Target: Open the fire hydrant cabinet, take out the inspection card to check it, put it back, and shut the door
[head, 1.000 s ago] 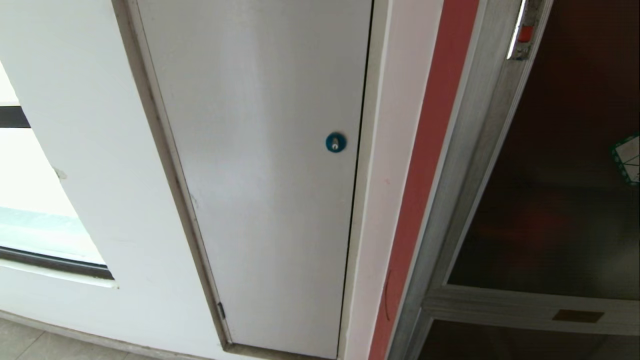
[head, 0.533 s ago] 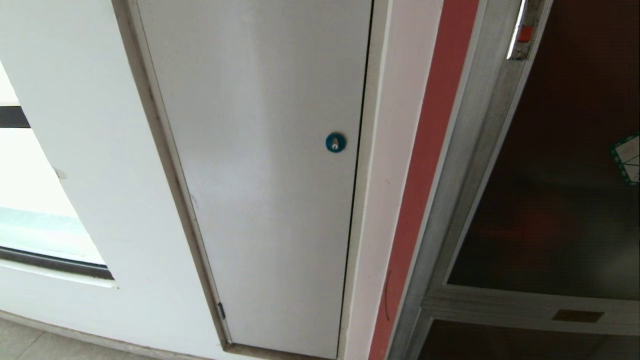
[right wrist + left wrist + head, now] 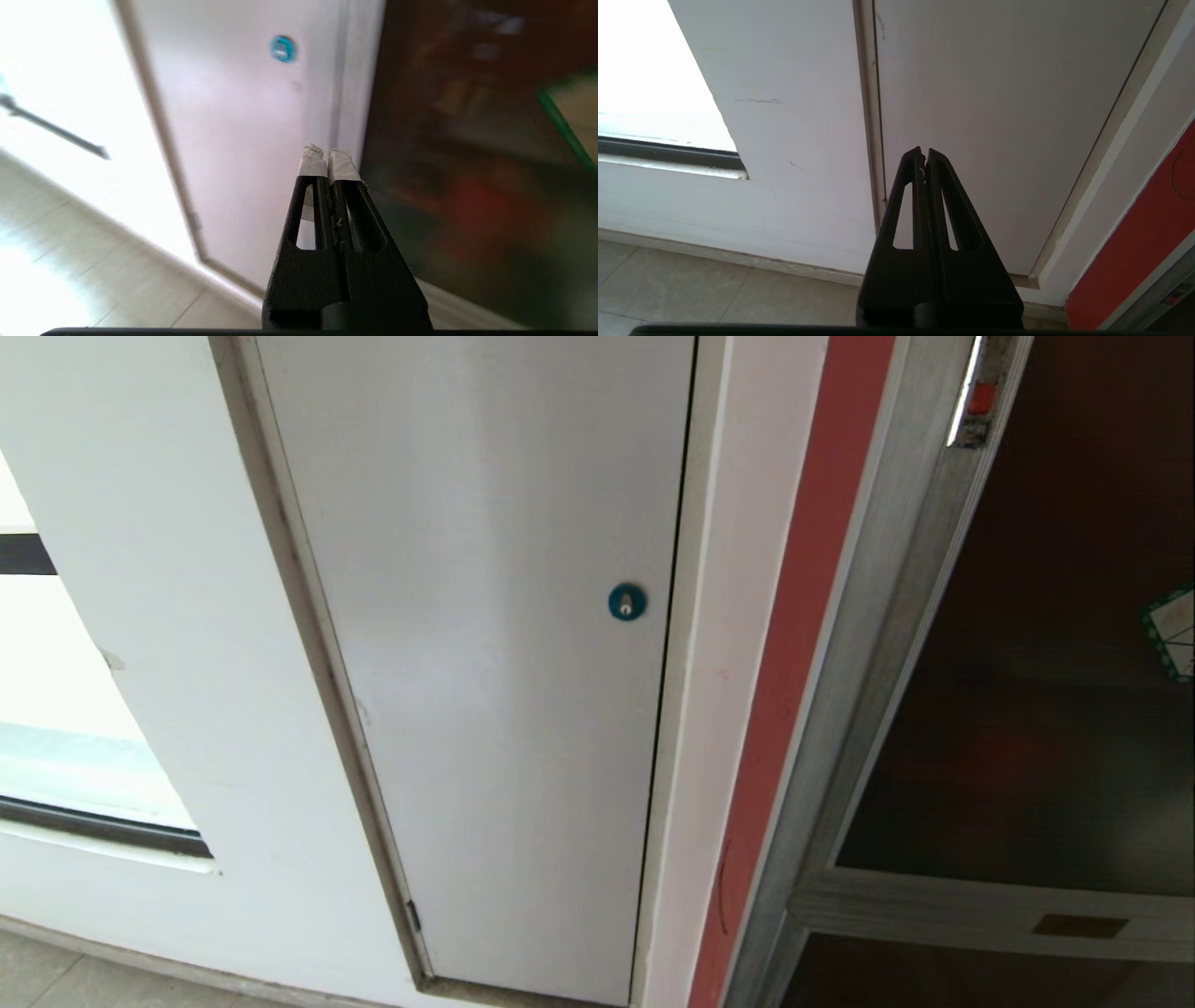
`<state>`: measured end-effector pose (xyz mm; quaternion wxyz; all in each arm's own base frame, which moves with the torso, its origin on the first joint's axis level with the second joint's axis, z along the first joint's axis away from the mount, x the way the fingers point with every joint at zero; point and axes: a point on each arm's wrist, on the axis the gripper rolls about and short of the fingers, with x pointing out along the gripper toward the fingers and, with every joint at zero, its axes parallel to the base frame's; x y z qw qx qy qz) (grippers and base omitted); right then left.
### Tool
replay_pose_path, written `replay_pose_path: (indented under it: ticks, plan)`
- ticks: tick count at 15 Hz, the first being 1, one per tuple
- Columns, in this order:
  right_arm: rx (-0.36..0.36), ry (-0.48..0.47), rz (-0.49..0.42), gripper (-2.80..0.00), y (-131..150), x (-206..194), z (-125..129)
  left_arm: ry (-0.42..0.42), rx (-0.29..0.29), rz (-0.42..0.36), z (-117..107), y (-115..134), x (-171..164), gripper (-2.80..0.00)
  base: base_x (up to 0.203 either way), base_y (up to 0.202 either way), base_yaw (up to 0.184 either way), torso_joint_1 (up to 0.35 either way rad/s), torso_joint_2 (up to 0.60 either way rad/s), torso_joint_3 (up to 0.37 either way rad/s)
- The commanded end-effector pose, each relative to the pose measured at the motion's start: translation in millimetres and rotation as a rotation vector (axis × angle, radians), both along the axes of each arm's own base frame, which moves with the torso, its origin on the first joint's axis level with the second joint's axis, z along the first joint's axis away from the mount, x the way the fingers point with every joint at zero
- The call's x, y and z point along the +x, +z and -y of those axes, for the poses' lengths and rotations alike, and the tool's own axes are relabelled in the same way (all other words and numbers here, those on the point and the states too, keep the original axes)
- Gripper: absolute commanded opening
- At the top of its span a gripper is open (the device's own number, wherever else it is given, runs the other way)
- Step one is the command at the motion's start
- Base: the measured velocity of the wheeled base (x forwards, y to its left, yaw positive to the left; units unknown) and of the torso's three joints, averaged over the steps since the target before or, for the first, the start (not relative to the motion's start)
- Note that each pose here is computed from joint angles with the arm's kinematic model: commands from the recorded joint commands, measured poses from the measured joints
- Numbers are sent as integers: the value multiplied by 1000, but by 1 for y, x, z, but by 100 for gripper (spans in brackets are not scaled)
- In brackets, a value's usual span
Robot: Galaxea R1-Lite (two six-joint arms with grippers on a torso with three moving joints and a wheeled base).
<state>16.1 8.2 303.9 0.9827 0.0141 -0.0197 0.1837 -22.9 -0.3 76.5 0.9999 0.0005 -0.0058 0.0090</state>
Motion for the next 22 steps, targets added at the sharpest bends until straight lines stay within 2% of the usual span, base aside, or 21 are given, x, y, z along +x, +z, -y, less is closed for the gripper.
replay_pose_path:
  ticks: [1,5,7,9,11,13,15,18,20,22]
  plan:
    - [1,47,-61,-280,31,33,-1,1,0,-5,0,-1,0,-280,0,0,0,0,0,0]
    - [9,162,-137,-280,69,57,-5,2,-1,-4,0,-1,0,-280,0,0,0,0,0,0]
    - [52,228,-176,-280,80,73,-11,2,0,-6,0,-1,0,-280,0,0,0,0,0,0]
    - [82,239,-198,-280,85,89,-15,0,0,-6,0,-1,0,-280,0,0,0,0,0,0]
    - [97,226,-182,-280,87,98,-18,1,0,-5,0,-1,0,-280,0,0,0,0,0,0]
    - [95,216,-181,-280,83,101,-23,0,-1,-6,0,-1,0,-280,0,0,0,0,0,0]
    - [60,198,-155,-280,72,107,-31,0,0,-5,0,-1,0,-280,0,0,0,0,0,0]
    - [-30,130,-21,-280,58,123,-39,1,1,-5,0,-1,0,-280,0,0,0,0,0,0]
    - [-57,84,32,-280,54,133,-44,2,1,-4,0,-1,0,-280,0,0,0,0,0,0]
    - [-61,83,53,-280,54,136,-45,2,1,-5,0,-1,0,-280,0,0,0,0,0,0]
